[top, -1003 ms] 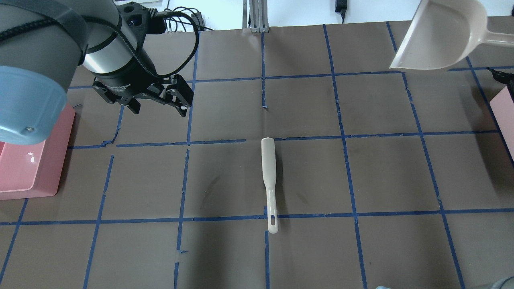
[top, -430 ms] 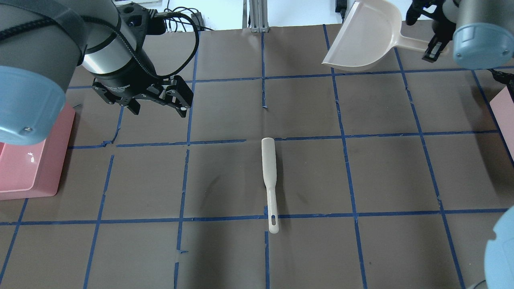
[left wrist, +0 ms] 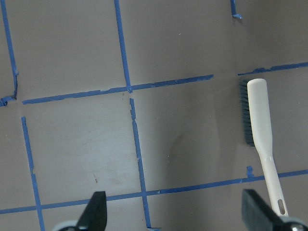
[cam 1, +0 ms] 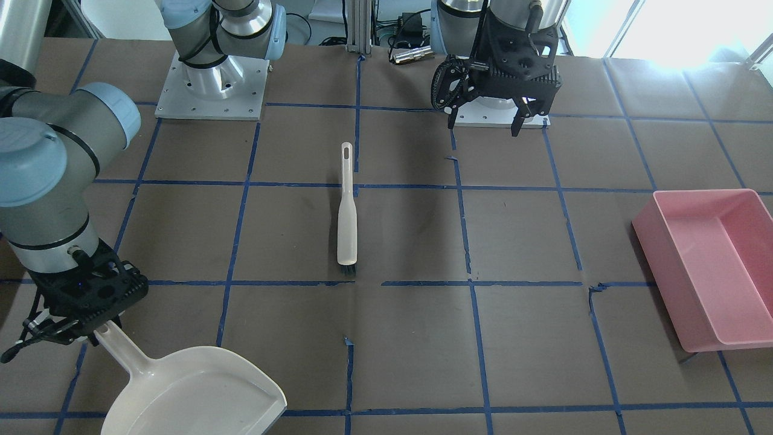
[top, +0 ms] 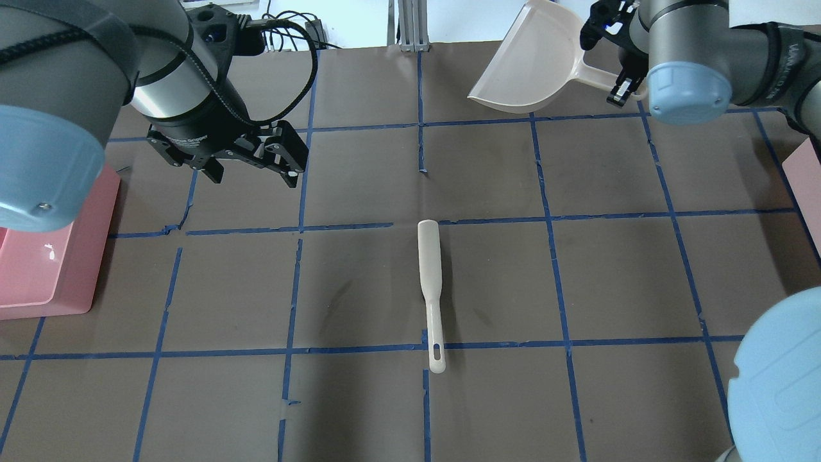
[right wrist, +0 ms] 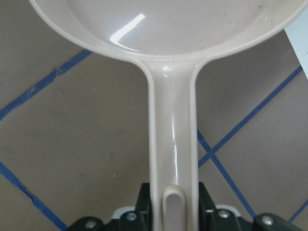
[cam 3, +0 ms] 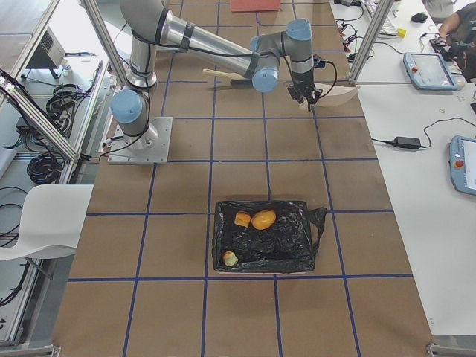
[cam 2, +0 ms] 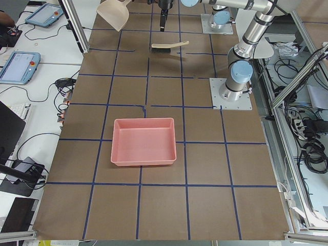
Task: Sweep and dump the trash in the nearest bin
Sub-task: 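Carry the empty dustpan back over the table with the right gripper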
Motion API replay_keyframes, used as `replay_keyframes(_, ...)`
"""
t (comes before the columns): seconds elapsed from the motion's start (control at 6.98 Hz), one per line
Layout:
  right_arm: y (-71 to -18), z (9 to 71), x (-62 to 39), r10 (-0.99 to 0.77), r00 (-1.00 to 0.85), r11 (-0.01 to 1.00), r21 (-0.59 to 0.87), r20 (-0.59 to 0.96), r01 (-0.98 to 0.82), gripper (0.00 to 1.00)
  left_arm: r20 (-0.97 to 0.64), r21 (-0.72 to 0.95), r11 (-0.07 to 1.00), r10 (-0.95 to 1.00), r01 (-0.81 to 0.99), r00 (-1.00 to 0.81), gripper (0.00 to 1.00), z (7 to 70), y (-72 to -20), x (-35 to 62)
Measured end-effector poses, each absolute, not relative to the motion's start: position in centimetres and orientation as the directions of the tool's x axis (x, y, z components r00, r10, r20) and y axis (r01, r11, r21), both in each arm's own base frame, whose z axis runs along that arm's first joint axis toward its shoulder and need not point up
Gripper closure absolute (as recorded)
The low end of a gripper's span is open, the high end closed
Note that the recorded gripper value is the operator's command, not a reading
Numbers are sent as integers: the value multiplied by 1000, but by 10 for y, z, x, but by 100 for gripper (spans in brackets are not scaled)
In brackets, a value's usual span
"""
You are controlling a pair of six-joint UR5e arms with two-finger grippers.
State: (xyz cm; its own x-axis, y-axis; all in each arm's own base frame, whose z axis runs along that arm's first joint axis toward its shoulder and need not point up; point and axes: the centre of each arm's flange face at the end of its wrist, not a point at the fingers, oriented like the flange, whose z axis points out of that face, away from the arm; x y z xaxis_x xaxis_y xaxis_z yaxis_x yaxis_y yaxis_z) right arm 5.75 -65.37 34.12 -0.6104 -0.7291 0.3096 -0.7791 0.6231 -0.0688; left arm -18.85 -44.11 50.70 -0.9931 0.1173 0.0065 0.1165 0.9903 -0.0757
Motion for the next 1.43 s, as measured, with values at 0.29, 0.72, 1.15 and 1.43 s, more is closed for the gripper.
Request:
replay_keyframes(0.29, -660, 324, 88, -664, -688, 691, -113, 291, -714, 96, 7, -76, 990, 117, 117, -993, 0, 507, -441, -189)
replay_keyframes(0.72, -659, 306, 132, -550, -799, 787, -170, 242, -593, 95, 8, -80, 990, 117, 116, -993, 0, 509, -441, -189)
replay_keyframes(1.15, -642, 286, 209, -433, -889, 869, -194, 152, -456, 95, 15, -84, 990, 119, 117, -993, 0, 511, -442, -190)
replay_keyframes(1.43, -621, 281, 258, -407, -913, 894, -189, 38, -406, 95, 17, -80, 990, 118, 117, -993, 0, 509, -442, -190)
